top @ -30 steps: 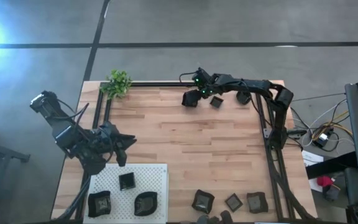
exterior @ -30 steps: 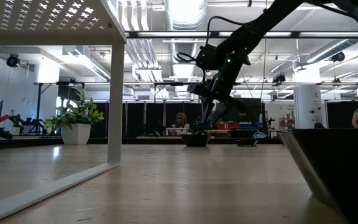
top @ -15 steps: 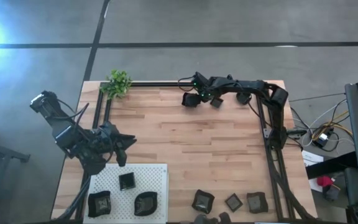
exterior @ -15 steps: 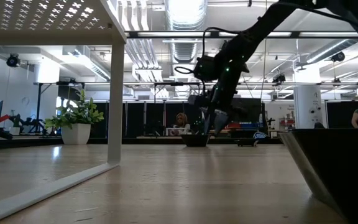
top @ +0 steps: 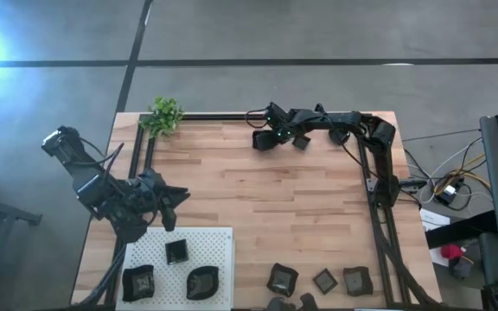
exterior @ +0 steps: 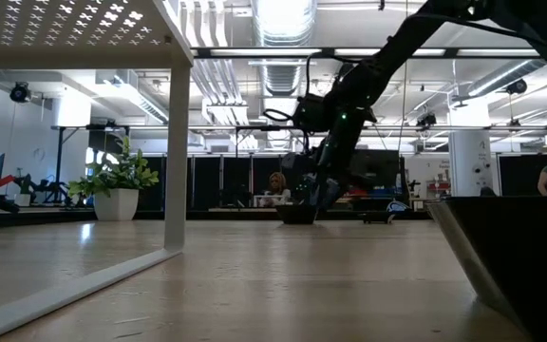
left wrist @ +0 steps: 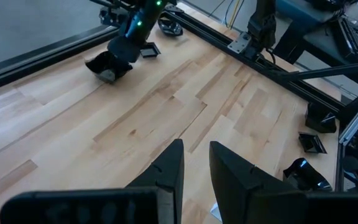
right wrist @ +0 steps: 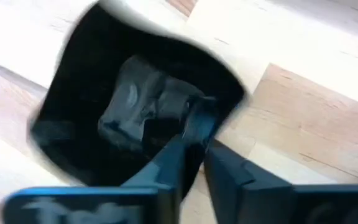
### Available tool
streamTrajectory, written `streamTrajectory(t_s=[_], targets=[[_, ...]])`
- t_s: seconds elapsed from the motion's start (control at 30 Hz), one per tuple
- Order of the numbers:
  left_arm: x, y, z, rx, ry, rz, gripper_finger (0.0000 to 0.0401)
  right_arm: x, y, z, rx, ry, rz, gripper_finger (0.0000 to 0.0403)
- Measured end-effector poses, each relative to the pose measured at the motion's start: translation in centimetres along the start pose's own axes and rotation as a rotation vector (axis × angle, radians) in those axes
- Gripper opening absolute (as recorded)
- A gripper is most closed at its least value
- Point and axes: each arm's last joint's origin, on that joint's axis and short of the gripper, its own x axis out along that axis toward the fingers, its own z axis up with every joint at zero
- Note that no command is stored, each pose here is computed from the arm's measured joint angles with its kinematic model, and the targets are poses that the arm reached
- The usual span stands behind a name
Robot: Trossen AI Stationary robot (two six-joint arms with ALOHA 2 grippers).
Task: Pick & Place Mini shaped plates
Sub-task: Stack the distorted square plate on top of the distorted square plate on the shelf
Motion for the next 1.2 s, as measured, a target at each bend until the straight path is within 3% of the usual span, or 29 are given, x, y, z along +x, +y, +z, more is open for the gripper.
streamTrajectory(t_s=[0.07, 0.27, 0.6, 0.97, 1.2], targets=[[0.0, 0.0, 0.0, 0.000, 0.000, 0.000, 0.0069, 0.0, 0.0, 0.0, -0.019, -0.001, 0.001, 0.0017], [0.0, 0.0, 0.0, 0.000, 0.001, 0.000, 0.0069, -1.1, 0.4, 0.2, -0.043, -0.050, -0.019, 0.0008], [0.0, 0.0, 0.0, 0.012, -0.010, 0.003, 0.0069, -7.9, 2.3, 0.3, -0.138, -0.211, 0.034, 0.0008], [0.4, -1.0, 1.2, 0.172, -0.130, -0.011, 0.0084, -15.0, 7.2, -3.9, -0.261, -0.377, 0.124, 0.0008], [1.8, -0.7, 2.2, 0.171, -0.217, 0.110, 0.0090, -18.0, 9.2, -6.5, -0.304, -0.492, 0.123, 0.0008]])
